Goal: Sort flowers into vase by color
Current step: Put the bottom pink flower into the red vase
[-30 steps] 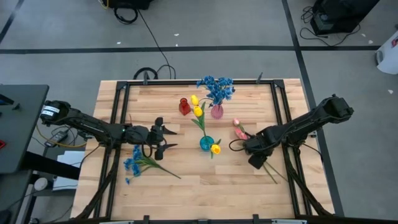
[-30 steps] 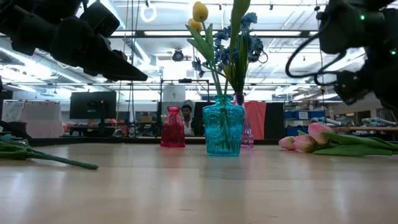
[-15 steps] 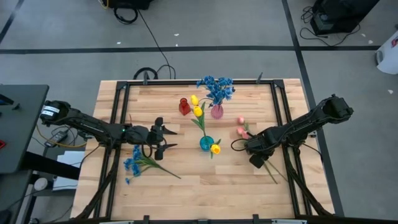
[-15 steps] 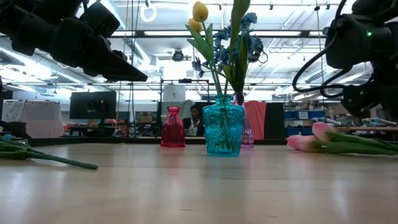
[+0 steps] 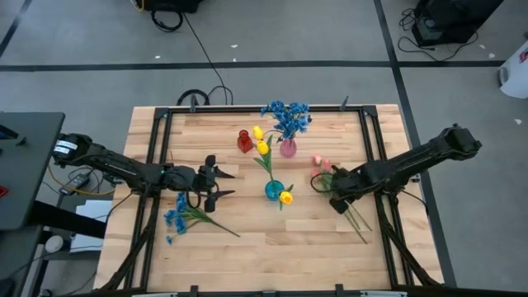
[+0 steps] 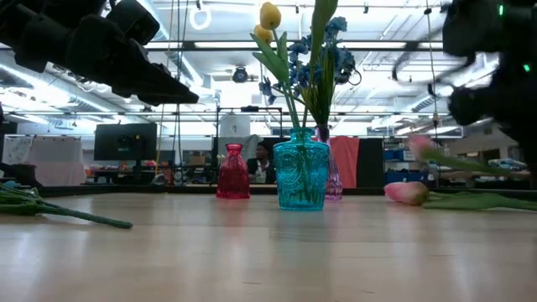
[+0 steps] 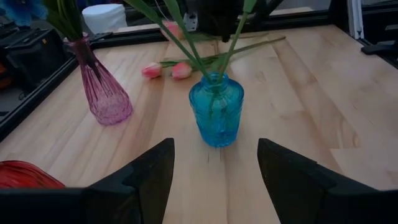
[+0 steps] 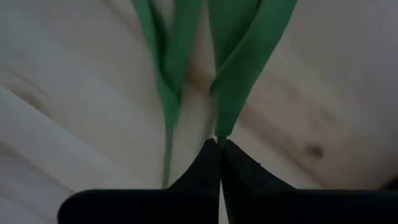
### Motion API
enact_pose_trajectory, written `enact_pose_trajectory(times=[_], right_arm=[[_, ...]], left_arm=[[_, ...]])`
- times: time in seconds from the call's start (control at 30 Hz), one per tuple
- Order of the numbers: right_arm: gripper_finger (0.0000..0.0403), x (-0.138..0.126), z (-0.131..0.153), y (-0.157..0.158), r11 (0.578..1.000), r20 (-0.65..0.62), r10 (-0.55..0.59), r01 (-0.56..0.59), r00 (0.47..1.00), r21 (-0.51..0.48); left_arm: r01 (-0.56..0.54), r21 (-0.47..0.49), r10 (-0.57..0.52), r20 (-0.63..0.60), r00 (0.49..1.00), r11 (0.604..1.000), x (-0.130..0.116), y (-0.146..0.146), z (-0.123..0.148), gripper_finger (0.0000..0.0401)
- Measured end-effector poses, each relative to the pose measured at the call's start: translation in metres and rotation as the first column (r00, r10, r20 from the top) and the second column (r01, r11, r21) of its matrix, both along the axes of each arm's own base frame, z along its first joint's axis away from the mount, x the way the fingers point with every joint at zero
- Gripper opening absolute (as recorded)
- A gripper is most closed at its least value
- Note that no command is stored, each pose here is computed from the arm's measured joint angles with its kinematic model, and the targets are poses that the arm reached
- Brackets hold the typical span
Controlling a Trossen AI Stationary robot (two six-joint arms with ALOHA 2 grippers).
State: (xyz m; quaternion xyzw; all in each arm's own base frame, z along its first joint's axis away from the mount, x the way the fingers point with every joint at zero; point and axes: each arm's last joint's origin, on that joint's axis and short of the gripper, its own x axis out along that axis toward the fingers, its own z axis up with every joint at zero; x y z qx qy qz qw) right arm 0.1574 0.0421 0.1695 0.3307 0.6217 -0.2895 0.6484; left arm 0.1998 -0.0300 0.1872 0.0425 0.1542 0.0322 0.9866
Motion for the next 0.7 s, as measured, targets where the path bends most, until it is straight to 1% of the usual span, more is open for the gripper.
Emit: enact_pose_trajectory(times=[0.1, 0.2, 0.33, 0.47, 0.57, 0.7], right_arm=[[0.0009, 0.0, 0.018, -0.003, 0.997, 0.129, 0.006, 0.004, 0.992, -0.076], [0.0014, -0.003, 0.033, -0.007, 0.991, 0.248, 0.016, 0.018, 0.969, -0.134], [0.0014, -0.005, 0.048, -0.01, 0.98, 0.398, 0.066, 0.014, 0.915, -0.197], [0.0014, -0.002, 0.061, -0.011, 0.959, 0.529, 0.158, -0.001, 0.834, -0.285], [0.0014, 0.002, 0.07, -0.011, 0.94, 0.602, 0.227, -0.012, 0.766, -0.34], [0.0014, 0.011, 0.081, -0.009, 0.906, 0.664, 0.339, -0.041, 0.667, -0.422]], left_arm=[[-0.005, -0.019, 0.006, 0.015, 1.0, 1.0, 0.0, 0.0, 0.001, 0.0237], [-0.009, -0.027, 0.009, 0.026, 1.0, 1.0, 0.001, 0.0, 0.002, 0.0237], [-0.013, -0.036, 0.014, 0.032, 0.999, 0.999, 0.001, 0.0, 0.003, 0.0237], [-0.018, -0.053, 0.021, 0.052, 0.998, 0.998, 0.001, 0.0, 0.004, 0.0237], [-0.03, -0.066, 0.037, 0.116, 0.993, 0.997, 0.003, 0.002, 0.011, 0.0237], [-0.051, -0.082, 0.066, 0.195, 0.979, 0.995, 0.004, 0.007, 0.019, 0.0237]])
